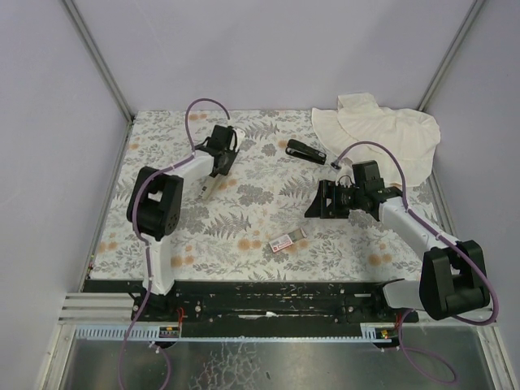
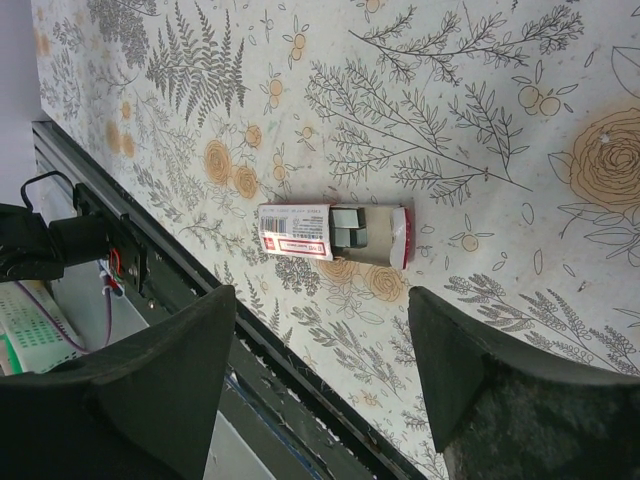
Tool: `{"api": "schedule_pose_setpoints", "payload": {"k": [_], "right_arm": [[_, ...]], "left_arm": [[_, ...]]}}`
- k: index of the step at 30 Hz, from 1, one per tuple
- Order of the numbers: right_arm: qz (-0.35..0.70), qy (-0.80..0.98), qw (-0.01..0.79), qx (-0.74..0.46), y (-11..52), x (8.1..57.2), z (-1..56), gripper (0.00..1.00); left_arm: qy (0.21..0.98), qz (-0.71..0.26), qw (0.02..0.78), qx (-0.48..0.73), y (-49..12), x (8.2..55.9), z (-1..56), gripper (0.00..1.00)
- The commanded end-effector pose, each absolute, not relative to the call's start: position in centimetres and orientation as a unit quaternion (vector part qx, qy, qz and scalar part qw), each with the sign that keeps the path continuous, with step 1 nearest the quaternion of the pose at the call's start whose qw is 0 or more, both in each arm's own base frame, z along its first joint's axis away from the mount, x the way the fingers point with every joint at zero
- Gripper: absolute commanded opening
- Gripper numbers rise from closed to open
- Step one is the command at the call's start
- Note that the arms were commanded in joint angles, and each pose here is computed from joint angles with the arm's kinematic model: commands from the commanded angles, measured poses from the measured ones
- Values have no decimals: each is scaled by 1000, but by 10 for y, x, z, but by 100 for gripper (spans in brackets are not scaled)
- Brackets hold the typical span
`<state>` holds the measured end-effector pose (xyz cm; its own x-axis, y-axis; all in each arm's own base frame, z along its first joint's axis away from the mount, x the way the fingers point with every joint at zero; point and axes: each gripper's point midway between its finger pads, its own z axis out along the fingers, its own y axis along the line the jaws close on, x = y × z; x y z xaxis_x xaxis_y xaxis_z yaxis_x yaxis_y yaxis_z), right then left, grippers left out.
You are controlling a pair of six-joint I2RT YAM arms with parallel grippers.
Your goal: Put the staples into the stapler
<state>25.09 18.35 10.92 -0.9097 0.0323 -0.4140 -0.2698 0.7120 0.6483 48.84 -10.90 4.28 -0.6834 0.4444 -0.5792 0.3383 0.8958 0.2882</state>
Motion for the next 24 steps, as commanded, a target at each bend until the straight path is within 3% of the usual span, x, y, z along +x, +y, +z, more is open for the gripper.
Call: {"api": "schedule_pose_setpoints", "payload": {"k": [1, 5, 16, 24], "right_arm": [[396, 890, 215, -72, 189, 252, 125, 76], [403, 890, 205, -62, 191, 251, 121, 75], [463, 873, 147, -38, 217, 246, 130, 77], [490, 859, 145, -36, 245, 245, 143, 72]], "left_arm": [[917, 30, 350, 189, -118, 470, 63, 15], [918, -17, 350, 185, -136, 437, 73, 0], [829, -182, 431, 305, -252, 328, 155, 0], [797, -199, 440, 363, -294, 286, 154, 0]]}}
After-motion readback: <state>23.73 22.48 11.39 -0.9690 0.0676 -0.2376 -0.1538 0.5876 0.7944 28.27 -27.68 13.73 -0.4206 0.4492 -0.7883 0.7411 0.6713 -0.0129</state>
